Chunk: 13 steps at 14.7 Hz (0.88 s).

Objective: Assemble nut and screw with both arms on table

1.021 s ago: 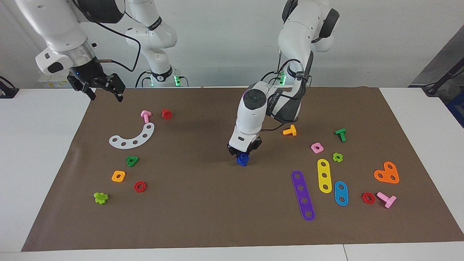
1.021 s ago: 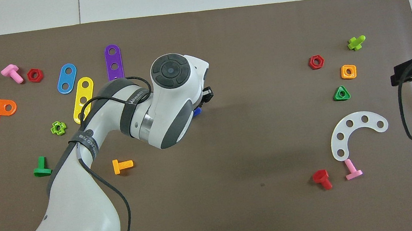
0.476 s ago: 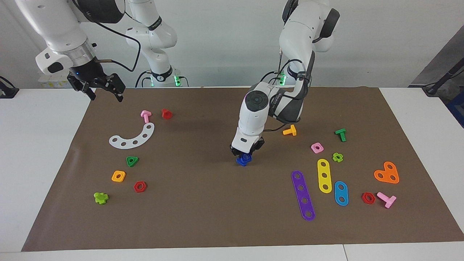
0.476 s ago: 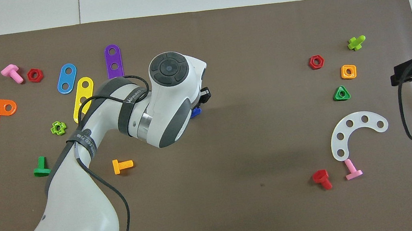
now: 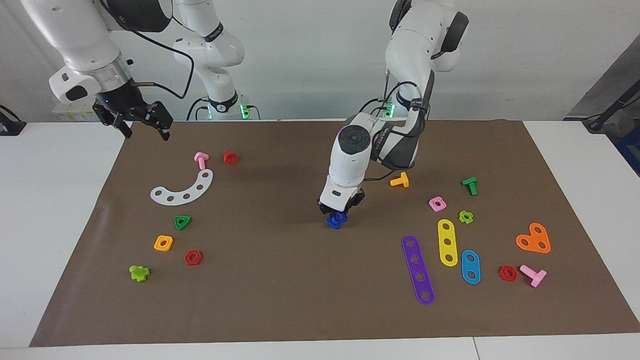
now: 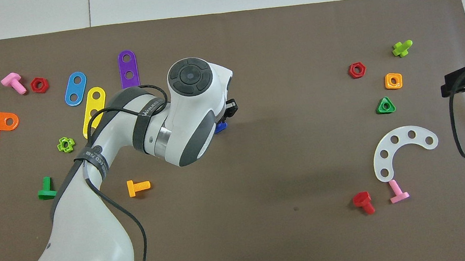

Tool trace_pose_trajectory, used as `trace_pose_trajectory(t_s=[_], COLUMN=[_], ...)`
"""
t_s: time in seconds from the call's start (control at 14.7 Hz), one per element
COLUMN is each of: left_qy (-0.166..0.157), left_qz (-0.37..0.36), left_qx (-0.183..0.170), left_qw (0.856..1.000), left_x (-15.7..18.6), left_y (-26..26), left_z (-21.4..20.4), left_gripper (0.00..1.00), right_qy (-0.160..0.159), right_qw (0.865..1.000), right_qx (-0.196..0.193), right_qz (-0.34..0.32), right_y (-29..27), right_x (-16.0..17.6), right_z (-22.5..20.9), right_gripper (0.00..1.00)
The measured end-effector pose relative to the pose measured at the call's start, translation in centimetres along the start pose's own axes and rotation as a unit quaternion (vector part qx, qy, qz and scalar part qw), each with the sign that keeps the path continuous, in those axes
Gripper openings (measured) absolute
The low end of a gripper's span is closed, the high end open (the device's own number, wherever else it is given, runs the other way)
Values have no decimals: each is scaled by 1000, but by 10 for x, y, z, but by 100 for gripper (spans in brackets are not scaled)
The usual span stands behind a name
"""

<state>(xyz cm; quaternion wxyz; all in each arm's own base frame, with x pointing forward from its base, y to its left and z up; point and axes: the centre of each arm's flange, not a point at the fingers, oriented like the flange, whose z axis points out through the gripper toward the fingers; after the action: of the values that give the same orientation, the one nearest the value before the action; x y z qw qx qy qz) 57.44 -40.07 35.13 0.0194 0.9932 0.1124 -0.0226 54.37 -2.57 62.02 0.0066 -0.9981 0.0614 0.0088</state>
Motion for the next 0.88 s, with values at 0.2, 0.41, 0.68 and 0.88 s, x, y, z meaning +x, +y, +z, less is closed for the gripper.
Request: trace_pose_trajectory(t_s=[0.2,0.41,0.68,0.88], left_qy=[-10,-14,-22,-25], left_qz=[-5,-8,-10,-10], left_qx=[2,-4,-10,-9], left_qw=[1000,1000,1000,1000], left_x=[1,2,-1,-2], left_y=[0,2,6,6], left_z=[-9,-14,-12,-5], left_gripper=[47,47,47,47], right_qy=[0,0,0,0], right_qw=[1000,1000,1000,1000], right_qx=[0,0,0,0], right_qz=[0,0,0,0], right_y=[0,0,0,0], right_x=[0,0,0,0], right_z=[0,0,0,0], right_gripper=[100,100,100,100])
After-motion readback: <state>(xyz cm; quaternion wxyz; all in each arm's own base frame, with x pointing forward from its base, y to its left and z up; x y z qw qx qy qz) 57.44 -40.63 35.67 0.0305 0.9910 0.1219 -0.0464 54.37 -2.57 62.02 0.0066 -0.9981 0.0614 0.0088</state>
